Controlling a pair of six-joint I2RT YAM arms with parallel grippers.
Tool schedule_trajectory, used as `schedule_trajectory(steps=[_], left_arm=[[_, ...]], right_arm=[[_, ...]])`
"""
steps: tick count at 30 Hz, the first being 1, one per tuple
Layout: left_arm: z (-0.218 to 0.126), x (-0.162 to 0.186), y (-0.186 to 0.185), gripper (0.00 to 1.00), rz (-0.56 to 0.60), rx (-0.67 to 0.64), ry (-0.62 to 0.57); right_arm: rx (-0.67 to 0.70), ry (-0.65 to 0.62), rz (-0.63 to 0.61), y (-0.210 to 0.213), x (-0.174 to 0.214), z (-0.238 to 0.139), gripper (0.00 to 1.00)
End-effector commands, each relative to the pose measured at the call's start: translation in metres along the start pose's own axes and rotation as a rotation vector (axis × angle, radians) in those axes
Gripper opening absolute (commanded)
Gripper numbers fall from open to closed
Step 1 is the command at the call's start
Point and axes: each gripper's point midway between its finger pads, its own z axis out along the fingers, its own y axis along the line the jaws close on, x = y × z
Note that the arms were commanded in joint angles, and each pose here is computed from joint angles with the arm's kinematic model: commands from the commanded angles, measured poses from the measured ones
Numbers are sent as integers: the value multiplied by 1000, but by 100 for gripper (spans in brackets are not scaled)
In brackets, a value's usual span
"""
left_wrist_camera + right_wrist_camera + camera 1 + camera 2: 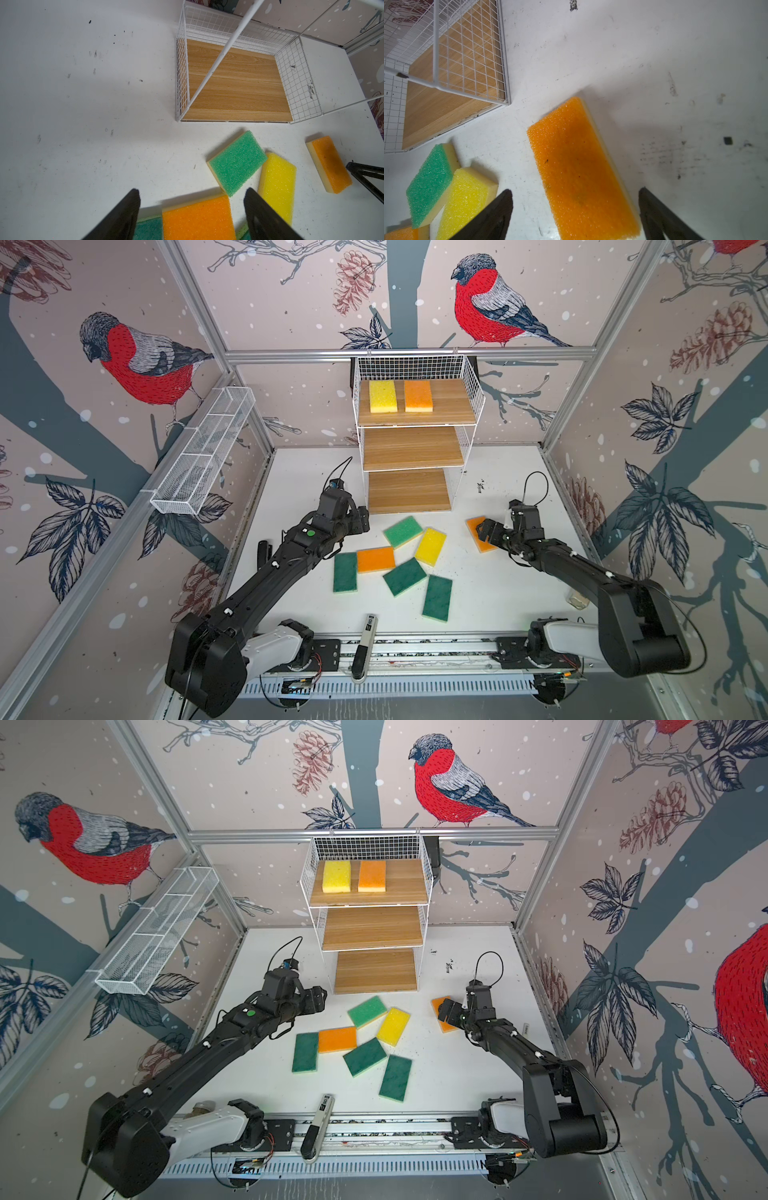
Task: Place and organize the cleaning sponges onto the shelf
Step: 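Lower the right gripper onto the orange sponge and close on its end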
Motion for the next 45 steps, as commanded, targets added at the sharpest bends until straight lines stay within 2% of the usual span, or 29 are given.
schedule_trajectory(steps=[1, 17, 24, 38, 45], left_arm=[[-3, -6, 0, 80, -10, 1, -25], [-19, -5, 1, 80, -24, 12, -48], [-24, -4, 2, 80, -30, 23, -55], [-29, 0, 2, 80, -39, 38, -69], [-31, -1, 3, 80, -47, 38, -76]], right_arm=[[16, -3, -16, 0, -2, 2, 95], [44, 80, -82, 22, 31, 5, 95], [96, 71, -80, 21, 34, 1, 95], [233, 71, -157, 15, 38, 5, 95], [236, 80, -178, 18, 40, 8, 94]])
